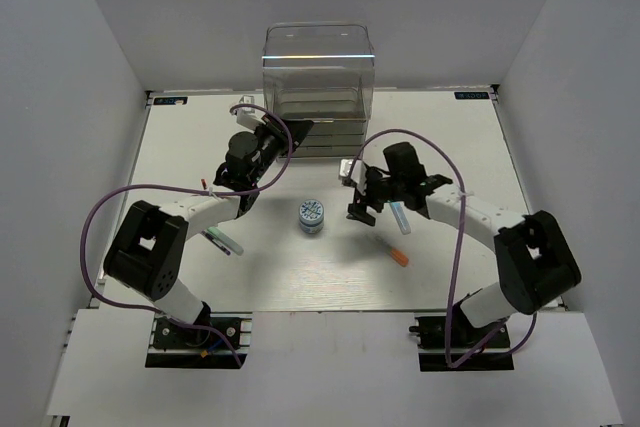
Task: Sort the stationery into containers
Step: Pick up the stationery from the center of the board.
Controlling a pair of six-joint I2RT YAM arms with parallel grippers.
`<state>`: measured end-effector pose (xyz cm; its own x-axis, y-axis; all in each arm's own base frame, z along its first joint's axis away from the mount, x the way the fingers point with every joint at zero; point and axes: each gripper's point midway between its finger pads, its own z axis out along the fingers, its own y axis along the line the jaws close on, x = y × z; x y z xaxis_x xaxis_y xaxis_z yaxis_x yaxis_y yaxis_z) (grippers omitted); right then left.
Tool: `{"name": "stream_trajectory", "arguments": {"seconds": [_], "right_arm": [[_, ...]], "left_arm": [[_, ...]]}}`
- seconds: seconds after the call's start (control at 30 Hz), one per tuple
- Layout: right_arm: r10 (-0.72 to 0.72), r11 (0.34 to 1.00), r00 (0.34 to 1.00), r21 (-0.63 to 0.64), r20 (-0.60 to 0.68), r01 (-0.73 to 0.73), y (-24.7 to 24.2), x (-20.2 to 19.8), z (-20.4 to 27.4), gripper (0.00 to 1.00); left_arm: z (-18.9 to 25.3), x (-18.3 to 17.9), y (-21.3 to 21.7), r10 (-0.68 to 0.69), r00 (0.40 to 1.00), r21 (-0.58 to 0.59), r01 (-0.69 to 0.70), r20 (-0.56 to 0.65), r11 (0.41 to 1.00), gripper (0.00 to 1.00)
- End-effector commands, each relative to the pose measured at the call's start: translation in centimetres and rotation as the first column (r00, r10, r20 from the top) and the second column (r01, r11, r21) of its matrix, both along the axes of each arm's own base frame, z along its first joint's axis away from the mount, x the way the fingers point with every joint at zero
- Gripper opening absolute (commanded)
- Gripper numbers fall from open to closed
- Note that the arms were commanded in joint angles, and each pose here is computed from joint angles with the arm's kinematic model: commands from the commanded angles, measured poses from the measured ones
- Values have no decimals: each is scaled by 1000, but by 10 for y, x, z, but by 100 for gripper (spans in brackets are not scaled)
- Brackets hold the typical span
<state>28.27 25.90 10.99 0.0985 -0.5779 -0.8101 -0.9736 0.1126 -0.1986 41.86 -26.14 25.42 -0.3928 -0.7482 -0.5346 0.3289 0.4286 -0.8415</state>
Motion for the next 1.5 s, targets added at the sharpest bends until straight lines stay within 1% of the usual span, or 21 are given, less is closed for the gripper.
{"name": "stream_trajectory", "arguments": {"seconds": [0.0, 0.07, 0.1, 0.17, 0.33, 0.37, 0.43, 0.47, 0.5, 0.57, 0.7, 0.73, 0.83, 1.07, 1.33, 1.4, 1.43, 1.47], "right_arm": [[-49, 999, 994, 13, 101, 48, 20, 28, 5, 89], [-42, 999, 996, 18, 79, 41, 33, 36, 1, 89], [-36, 999, 997, 18, 66, 35, 38, 34, 0, 89], [-6, 1000, 998, 25, 56, 4, 49, 35, -2, 89], [126, 991, 991, 44, 44, -128, 67, 11, 0, 89], [146, 989, 989, 30, 27, -147, 65, 6, -5, 89], [201, 979, 980, 45, 14, -201, 72, -2, -5, 89], [224, 975, 974, 23, -45, -223, 69, -15, -14, 89], [279, 960, 960, 47, -37, -277, 76, -17, -7, 89], [300, 954, 950, 35, -85, -298, 76, -28, -13, 89], [296, 955, 953, 31, -68, -294, 86, -26, -17, 89], [289, 957, 954, 29, -85, -287, 88, -26, -21, 89], [265, 964, 960, 23, -85, -264, 94, -19, -21, 89], [261, 965, 962, 19, -80, -261, 104, -15, -24, 89], [252, 968, 963, 16, -89, -252, 119, -21, -29, 89], [248, 969, 965, 22, -88, -247, 121, -20, -29, 82], [246, 969, 965, 16, -91, -246, 121, -20, -30, 69], [251, 968, 964, 16, -89, -250, 121, -21, -29, 63]], "left_arm": [[57, -4, 11, 45, 989, -58, -37, 144, 998, 3], [57, -4, 11, 45, 989, -58, -37, 144, 998, 3], [64, -3, 11, 47, 986, -68, -36, 161, 997, 3], [64, -3, 11, 47, 986, -68, -36, 161, 997, 3], [69, -2, 12, 56, 984, -74, -44, 168, 996, 3], [73, -4, 12, 57, 983, -78, -44, 176, 996, 3], [73, -4, 12, 57, 983, -78, -44, 176, 996, 3], [73, -4, 12, 57, 983, -78, -44, 176, 996, 3], [73, -4, 12, 57, 983, -78, -44, 176, 996, 3], [73, -4, 12, 57, 983, -78, -44, 176, 996, 3], [80, -5, 15, 68, 979, -90, -51, 190, 995, 3], [75, -5, 15, 67, 981, -85, -52, 183, 995, 3], [75, -5, 15, 67, 981, -85, -52, 183, 995, 3], [80, -7, 16, 68, 979, -90, -51, 190, 995, 3], [78, -5, 17, 76, 980, -87, -61, 181, 994, 3], [77, -5, 17, 76, 980, -87, -61, 181, 994, 3], [77, -5, 17, 76, 980, -87, -61, 181, 994, 3], [73, -6, 17, 75, 982, -83, -62, 174, 995, 3]]}}
